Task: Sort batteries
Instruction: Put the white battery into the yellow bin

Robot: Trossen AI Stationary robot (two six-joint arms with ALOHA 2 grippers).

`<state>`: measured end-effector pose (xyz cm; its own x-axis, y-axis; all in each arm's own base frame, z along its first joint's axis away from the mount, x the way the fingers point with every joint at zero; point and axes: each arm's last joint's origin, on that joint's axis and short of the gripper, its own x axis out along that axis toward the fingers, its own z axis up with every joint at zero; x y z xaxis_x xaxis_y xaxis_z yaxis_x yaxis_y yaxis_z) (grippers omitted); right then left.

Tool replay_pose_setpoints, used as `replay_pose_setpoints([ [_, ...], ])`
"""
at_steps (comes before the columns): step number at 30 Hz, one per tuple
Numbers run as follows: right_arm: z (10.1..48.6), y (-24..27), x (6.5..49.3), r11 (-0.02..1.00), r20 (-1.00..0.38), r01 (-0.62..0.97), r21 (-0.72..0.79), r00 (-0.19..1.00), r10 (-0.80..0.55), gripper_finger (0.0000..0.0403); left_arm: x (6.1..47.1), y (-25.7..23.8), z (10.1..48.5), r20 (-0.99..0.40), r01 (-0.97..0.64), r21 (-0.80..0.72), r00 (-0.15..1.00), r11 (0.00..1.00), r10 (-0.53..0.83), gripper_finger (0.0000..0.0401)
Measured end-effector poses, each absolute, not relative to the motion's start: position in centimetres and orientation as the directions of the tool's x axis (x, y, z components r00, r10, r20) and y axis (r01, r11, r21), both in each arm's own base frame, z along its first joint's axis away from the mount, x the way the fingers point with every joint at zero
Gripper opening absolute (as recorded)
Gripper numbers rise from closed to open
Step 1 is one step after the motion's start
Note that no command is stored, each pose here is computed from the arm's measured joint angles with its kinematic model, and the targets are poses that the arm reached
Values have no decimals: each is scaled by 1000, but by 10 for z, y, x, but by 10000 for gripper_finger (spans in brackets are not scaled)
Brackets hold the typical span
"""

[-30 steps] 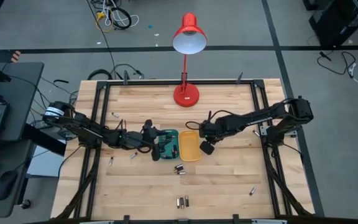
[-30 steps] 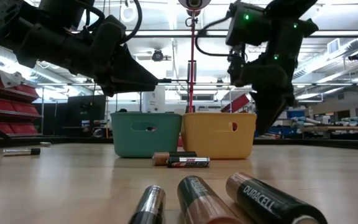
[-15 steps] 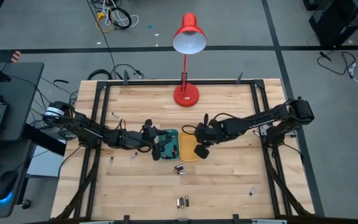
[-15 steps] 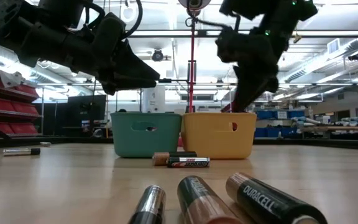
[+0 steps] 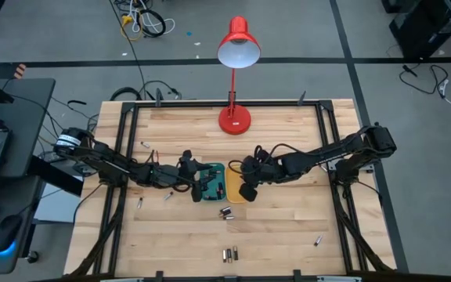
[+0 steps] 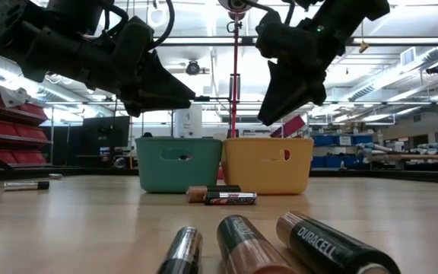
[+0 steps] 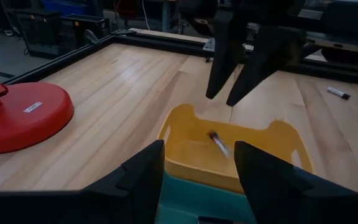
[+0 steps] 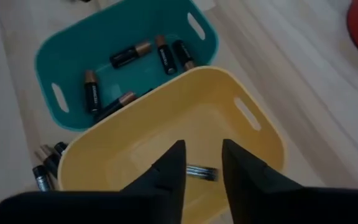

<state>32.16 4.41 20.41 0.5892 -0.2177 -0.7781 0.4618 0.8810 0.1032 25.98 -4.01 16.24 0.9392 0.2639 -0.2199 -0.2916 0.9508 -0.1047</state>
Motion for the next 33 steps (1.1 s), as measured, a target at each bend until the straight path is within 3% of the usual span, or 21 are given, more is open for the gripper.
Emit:
replay_pose_setpoints([
  [6, 200, 42, 316, 866, -811, 498, 55, 529, -253, 125, 260, -40, 162, -228, -292, -97, 937, 952, 264, 211],
  [14, 192, 40, 296, 805, -886, 590, -66, 336, -319, 109, 259, -40, 160, -242, -293, -88, 934, 952, 265, 211],
  [19, 188, 28, 263, 681, -905, 662, -313, 10, -425, 90, 259, -40, 158, -264, -296, -77, 927, 952, 266, 211],
  [23, 193, 11, 239, 586, -863, 647, -489, -258, -435, 80, 259, -40, 158, -263, -296, -79, 927, 952, 266, 211],
  [26, 194, -1, 231, 640, -847, 555, -532, -357, -395, 80, 259, -40, 159, -253, -303, -82, 928, 950, 274, 211],
  [33, 172, -23, 211, 764, -855, 481, -430, -488, -174, 84, 259, -40, 159, -249, -305, -85, 928, 949, 276, 211],
])
